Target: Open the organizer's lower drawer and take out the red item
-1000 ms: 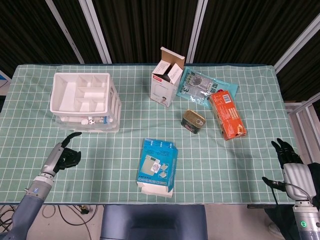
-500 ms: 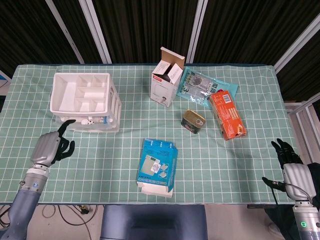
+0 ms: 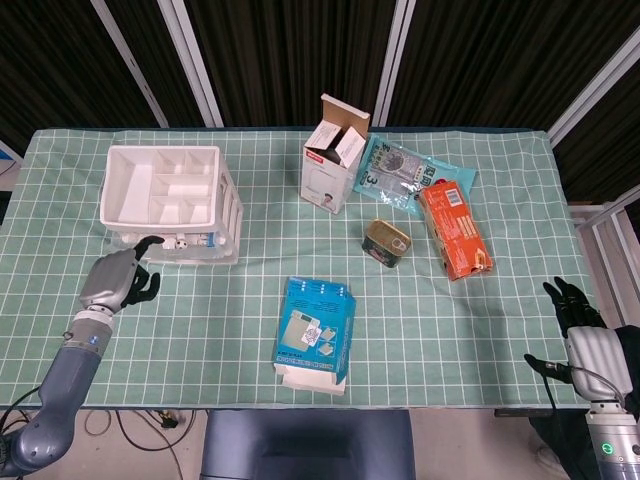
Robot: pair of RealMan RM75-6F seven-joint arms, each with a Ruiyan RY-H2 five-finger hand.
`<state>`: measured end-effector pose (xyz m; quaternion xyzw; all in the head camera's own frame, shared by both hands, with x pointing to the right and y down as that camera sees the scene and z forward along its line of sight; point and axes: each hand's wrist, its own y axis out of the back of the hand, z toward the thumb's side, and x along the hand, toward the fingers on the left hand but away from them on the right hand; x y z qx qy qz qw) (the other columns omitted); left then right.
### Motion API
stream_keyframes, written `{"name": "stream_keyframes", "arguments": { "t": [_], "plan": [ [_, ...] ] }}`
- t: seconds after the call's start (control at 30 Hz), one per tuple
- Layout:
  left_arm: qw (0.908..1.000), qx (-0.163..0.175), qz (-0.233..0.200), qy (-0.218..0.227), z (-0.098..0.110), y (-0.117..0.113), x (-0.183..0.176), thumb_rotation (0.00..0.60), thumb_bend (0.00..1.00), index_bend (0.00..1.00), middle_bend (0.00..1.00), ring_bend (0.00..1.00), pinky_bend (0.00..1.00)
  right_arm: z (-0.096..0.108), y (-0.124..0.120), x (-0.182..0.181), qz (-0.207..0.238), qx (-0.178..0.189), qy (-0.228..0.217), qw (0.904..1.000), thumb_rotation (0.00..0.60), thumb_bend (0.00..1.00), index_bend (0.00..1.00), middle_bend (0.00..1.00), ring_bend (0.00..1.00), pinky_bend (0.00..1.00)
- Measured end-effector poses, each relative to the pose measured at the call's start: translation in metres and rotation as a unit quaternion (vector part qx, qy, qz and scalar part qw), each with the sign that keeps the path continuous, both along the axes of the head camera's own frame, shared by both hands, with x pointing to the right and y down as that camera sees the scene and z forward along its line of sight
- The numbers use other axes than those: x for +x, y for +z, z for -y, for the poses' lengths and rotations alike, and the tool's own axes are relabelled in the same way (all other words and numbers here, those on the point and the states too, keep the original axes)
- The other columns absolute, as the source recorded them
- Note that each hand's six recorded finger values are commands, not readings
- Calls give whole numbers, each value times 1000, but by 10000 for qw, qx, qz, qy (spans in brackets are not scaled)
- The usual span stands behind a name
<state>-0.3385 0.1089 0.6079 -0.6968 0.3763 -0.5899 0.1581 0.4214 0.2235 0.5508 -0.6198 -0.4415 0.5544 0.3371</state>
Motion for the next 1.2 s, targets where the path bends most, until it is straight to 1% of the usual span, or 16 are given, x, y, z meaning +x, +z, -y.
{"name": "stream_keyframes", "arguments": {
  "t": [0.23,0.47,0.7,0.97,1.2],
  "plan": [
    [9999,-134,-8,-15,-4,3,2,600,511,233,979,924,960,0,-1,0,6,15,-1,10000,600,67,0,0,0,224],
    [9998,-163,-118,13,-10,-5,5,600,510,252,981,924,960,0,-1,0,12,35,-7,10000,600,68,0,0,0,223],
    [9994,-237,-250,81,-23,-15,4,600,510,260,982,924,960,0,-1,-1,16,40,-7,10000,600,68,0,0,0,223],
    [9985,-383,-331,210,-41,-21,3,600,510,260,982,924,960,0,-2,-1,24,64,-9,10000,600,70,0,0,0,223],
    [9980,-407,-401,284,-48,-25,4,600,511,262,982,924,960,1,-2,-1,38,101,-10,9999,600,72,0,0,0,224]
  ]
}}
